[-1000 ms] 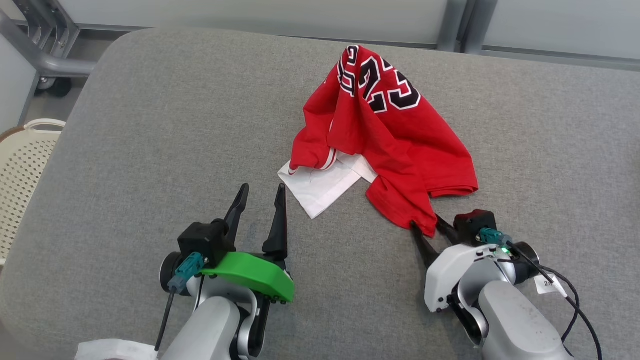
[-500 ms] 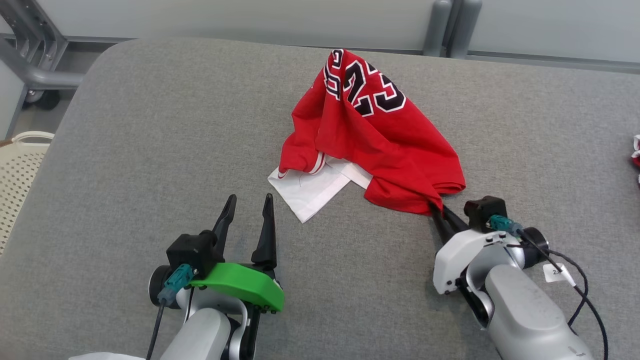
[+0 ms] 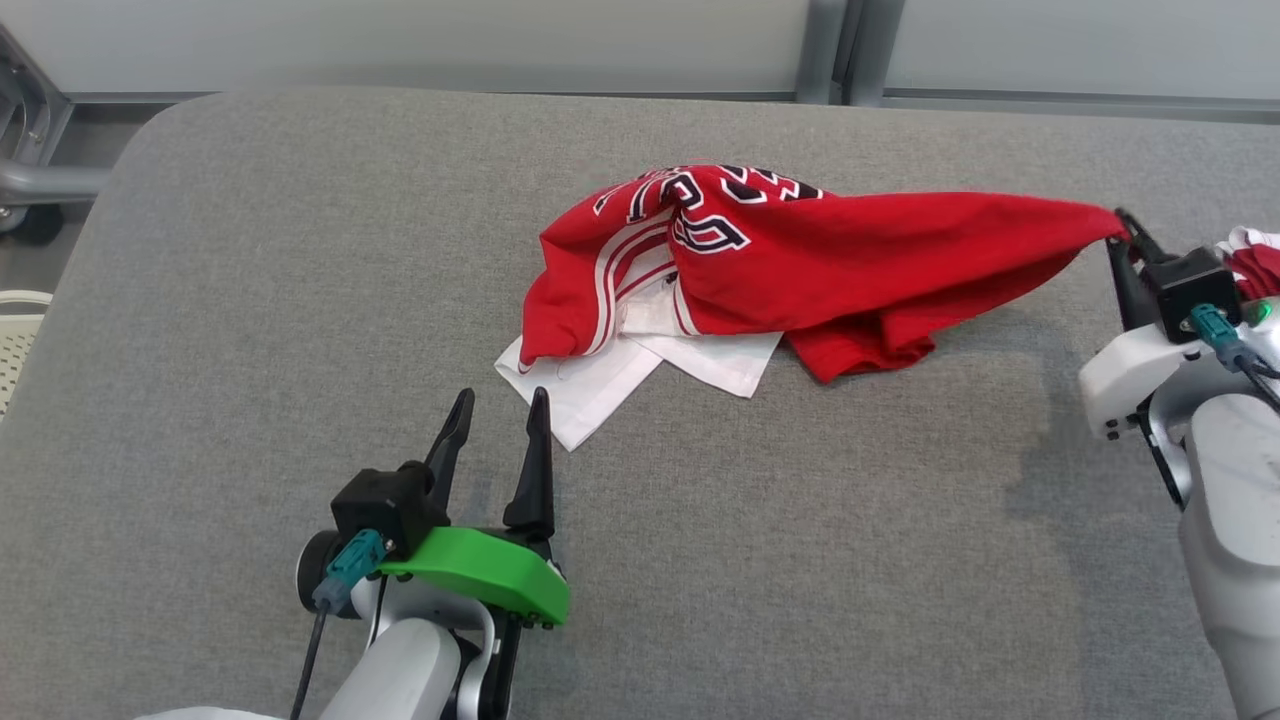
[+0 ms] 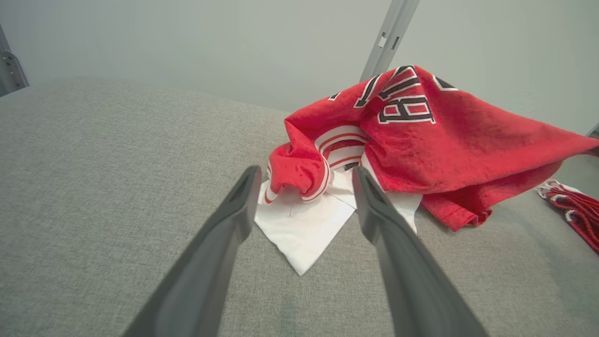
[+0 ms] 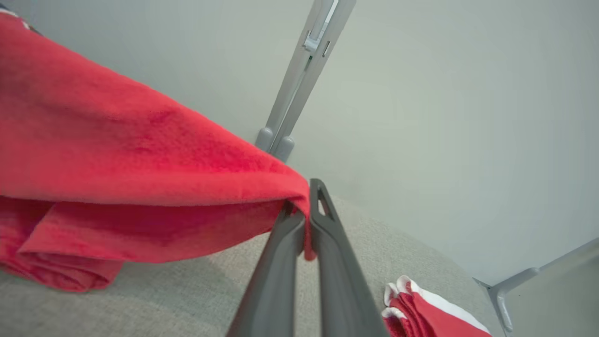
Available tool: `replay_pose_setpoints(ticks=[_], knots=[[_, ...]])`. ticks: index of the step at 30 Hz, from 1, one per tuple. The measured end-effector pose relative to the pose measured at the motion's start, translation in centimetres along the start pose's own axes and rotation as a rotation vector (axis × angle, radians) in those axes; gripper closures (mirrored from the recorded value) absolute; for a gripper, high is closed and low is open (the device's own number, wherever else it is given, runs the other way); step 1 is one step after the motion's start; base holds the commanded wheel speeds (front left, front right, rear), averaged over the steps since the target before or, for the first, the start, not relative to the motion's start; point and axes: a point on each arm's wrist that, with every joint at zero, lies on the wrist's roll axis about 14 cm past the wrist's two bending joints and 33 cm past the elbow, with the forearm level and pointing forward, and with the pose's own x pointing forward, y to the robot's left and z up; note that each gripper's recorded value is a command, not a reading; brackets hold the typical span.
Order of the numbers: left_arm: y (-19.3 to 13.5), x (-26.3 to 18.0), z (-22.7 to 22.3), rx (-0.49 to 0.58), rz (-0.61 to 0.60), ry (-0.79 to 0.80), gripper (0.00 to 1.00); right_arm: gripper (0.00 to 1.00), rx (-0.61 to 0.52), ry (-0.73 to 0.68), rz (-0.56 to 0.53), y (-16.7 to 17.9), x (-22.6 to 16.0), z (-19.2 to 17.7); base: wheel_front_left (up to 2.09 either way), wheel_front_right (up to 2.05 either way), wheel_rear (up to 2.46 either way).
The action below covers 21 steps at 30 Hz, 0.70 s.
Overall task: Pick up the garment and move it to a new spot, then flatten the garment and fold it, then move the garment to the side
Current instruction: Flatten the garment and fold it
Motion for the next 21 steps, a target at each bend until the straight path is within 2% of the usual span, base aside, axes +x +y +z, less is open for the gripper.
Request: replay_pose_setpoints(ticks=[6,9,17,21], knots=[[0.2,0.2,-0.3,0.005,0.004,0.010,0.00,1.00,-0.125,-0.105,-0.067,-2.1,-0.6,2.9,0.00,0.00,0.00],[0.0,0.3,-0.4,0.004,-0.001,0.014,0.00,1.00,-0.110,-0.106,-0.035,0.1,-1.7,2.3,0.00,0.00,0.00],[-0.1,0.7,-0.7,0.010,-0.008,0.024,0.00,1.00,0.003,0.023,0.108,7.0,-6.6,-2.9,0.00,0.00,0.00],[-0.6,1.0,-0.9,0.008,-0.024,0.032,0.00,1.00,0.031,0.090,0.137,8.4,-8.3,-5.0,0.00,0.00,0.00]])
